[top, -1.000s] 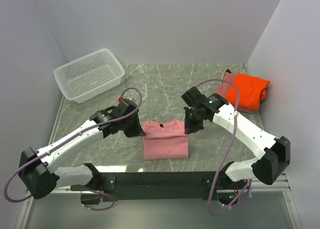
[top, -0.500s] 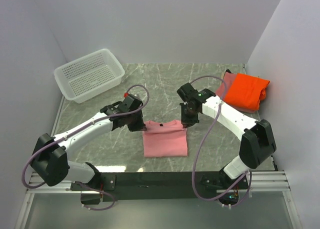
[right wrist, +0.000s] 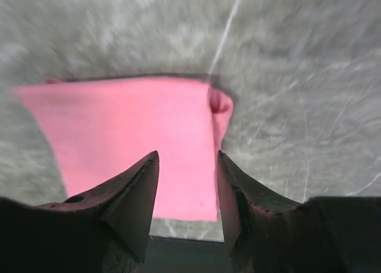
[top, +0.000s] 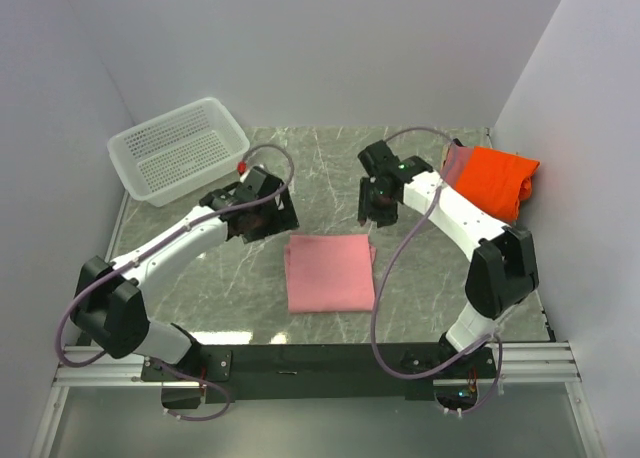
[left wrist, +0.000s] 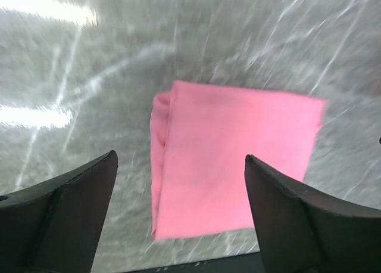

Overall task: Fold and stack the t-shirts
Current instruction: Fold the tshirt, then neatly place the folded tshirt to the corner

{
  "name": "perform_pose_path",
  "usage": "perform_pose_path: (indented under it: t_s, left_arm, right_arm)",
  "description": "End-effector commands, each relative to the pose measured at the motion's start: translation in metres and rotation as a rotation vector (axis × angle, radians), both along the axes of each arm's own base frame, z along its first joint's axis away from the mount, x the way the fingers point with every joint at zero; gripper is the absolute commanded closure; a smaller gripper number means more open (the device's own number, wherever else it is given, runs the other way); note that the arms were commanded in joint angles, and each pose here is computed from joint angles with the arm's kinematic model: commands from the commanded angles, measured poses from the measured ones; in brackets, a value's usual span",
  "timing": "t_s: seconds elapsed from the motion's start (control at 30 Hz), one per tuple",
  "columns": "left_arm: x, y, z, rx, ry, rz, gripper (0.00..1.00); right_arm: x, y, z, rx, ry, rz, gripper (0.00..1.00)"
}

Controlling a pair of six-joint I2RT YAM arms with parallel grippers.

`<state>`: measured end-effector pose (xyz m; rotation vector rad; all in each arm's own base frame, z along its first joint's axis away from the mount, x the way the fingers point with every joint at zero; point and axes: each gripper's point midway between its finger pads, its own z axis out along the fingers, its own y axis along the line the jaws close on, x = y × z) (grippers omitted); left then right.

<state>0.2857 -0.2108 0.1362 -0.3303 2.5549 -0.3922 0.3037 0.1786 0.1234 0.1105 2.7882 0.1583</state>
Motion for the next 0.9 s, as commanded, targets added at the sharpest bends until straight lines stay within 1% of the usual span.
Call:
perform_pose_path:
  t_s: [0.0,0.03,0.13,0.17,0.2,0.27,0.3,0.37,0.47,0.5,0.53,0.6,0.63,0.73,0.87]
  left_arm:
    - [0.016,0.015,0.044,0.012,-0.132,0.064,0.07]
    - [0.015,0.014,0.045,0.002,-0.137,0.056,0.06]
    - [0.007,-0.001,0.030,-0.056,-0.100,-0.016,0.07]
    - [0.001,-0.003,0.016,-0.068,-0.073,-0.034,0.07]
    - [-0.001,-0.014,0.016,-0.121,-0.070,-0.066,0.08]
    - [-0.006,-0.020,0.009,-0.157,-0.057,-0.085,0.09]
    - [-0.008,-0.025,0.008,-0.179,-0.050,-0.104,0.09]
    - [-0.008,-0.029,0.006,-0.182,-0.048,-0.124,0.10]
    - [-0.012,-0.035,-0.004,-0.193,-0.022,-0.167,0.10]
    - [-0.015,-0.036,-0.008,-0.199,-0.012,-0.179,0.10]
    - [-0.019,-0.038,-0.019,-0.206,0.020,-0.186,0.10]
    - [-0.025,-0.039,-0.030,-0.207,0.046,-0.196,0.10]
    - [-0.030,-0.039,-0.039,-0.203,0.067,-0.198,0.11]
    - [-0.037,-0.044,-0.050,-0.215,0.083,-0.218,0.11]
    - [-0.044,-0.046,-0.063,-0.210,0.110,-0.225,0.11]
  right_arm:
    - [0.014,-0.011,0.054,0.005,-0.149,-0.042,0.48]
    - [0.012,-0.010,0.057,0.021,-0.156,-0.036,0.48]
    - [-0.007,-0.001,0.055,0.105,-0.139,-0.001,0.48]
    - [-0.017,0.000,0.038,0.118,-0.099,0.003,0.48]
    - [-0.025,0.004,0.032,0.150,-0.074,0.016,0.48]
    - [-0.040,0.002,0.011,0.178,-0.041,0.008,0.47]
    - [-0.048,0.006,0.007,0.215,-0.023,0.018,0.46]
    - [-0.060,0.007,-0.004,0.260,-0.018,0.024,0.45]
    - [-0.075,0.015,-0.010,0.358,-0.019,0.070,0.39]
    - [-0.076,0.014,-0.011,0.381,-0.026,0.071,0.35]
    - [-0.081,0.017,-0.008,0.430,-0.032,0.086,0.33]
    - [-0.085,0.009,-0.021,0.468,-0.030,0.066,0.29]
    - [-0.090,0.010,-0.021,0.508,-0.027,0.080,0.28]
    - [-0.102,0.000,-0.044,0.540,-0.004,0.068,0.26]
    - [-0.099,0.000,-0.051,0.577,-0.030,0.102,0.25]
